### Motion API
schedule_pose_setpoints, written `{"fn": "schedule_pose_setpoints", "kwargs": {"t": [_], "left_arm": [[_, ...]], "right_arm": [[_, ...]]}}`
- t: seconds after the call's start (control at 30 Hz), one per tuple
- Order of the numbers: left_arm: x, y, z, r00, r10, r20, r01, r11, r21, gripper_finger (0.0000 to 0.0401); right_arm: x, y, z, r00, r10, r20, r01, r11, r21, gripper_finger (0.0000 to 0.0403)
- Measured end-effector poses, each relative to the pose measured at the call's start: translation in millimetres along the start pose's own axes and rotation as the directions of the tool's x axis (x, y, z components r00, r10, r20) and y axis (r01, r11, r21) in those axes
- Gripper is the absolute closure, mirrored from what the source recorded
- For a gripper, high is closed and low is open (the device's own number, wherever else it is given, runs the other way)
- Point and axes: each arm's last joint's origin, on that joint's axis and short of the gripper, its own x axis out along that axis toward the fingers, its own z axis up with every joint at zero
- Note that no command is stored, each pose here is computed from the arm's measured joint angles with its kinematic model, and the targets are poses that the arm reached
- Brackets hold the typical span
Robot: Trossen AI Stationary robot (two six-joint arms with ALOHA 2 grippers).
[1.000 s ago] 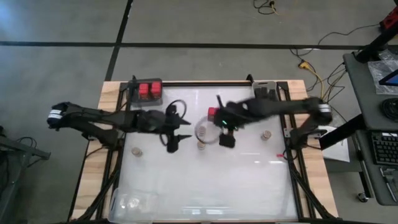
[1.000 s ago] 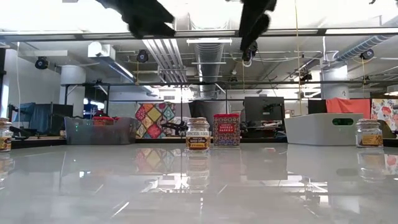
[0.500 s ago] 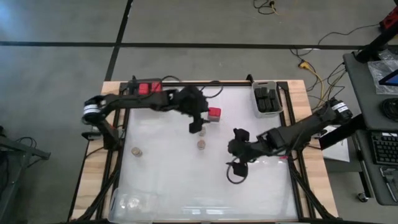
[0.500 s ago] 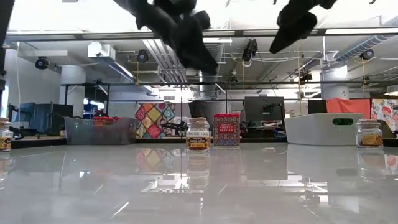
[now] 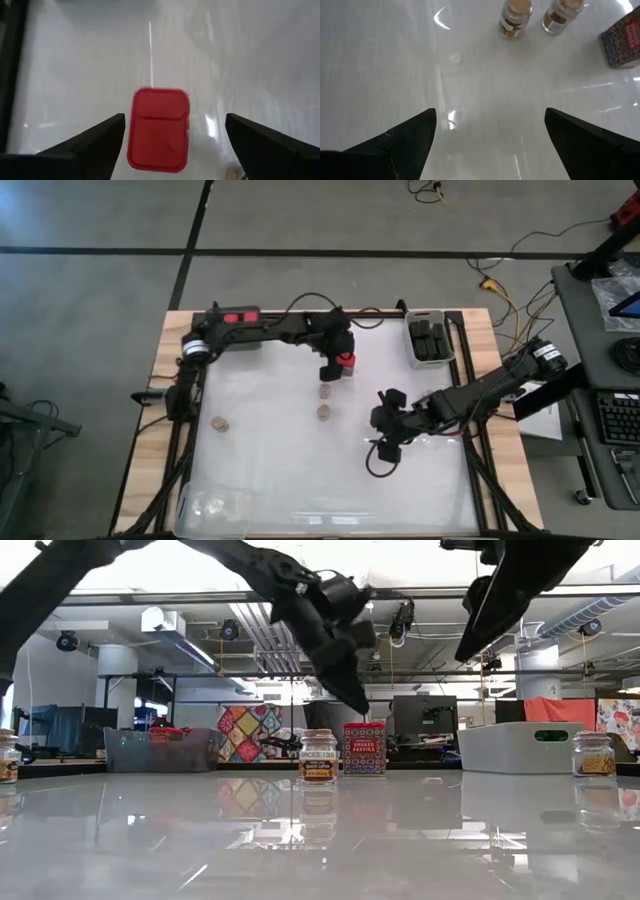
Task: Sort spices by type
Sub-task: Put the red seasoning can into the black bin
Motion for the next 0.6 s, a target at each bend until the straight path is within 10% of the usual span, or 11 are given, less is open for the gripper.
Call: {"fn": "schedule_pose_setpoints", "kwargs": {"t": [0.6], "left_arm": [[31, 8, -10, 0.998, -0.014, -0.054, 0.015, 1.0, 0.018, 0.0077]], "right_arm": [[-1, -1, -2, 1.0, 0.003, -0.004, -0.003, 1.0, 0.02, 0.0039]]}}
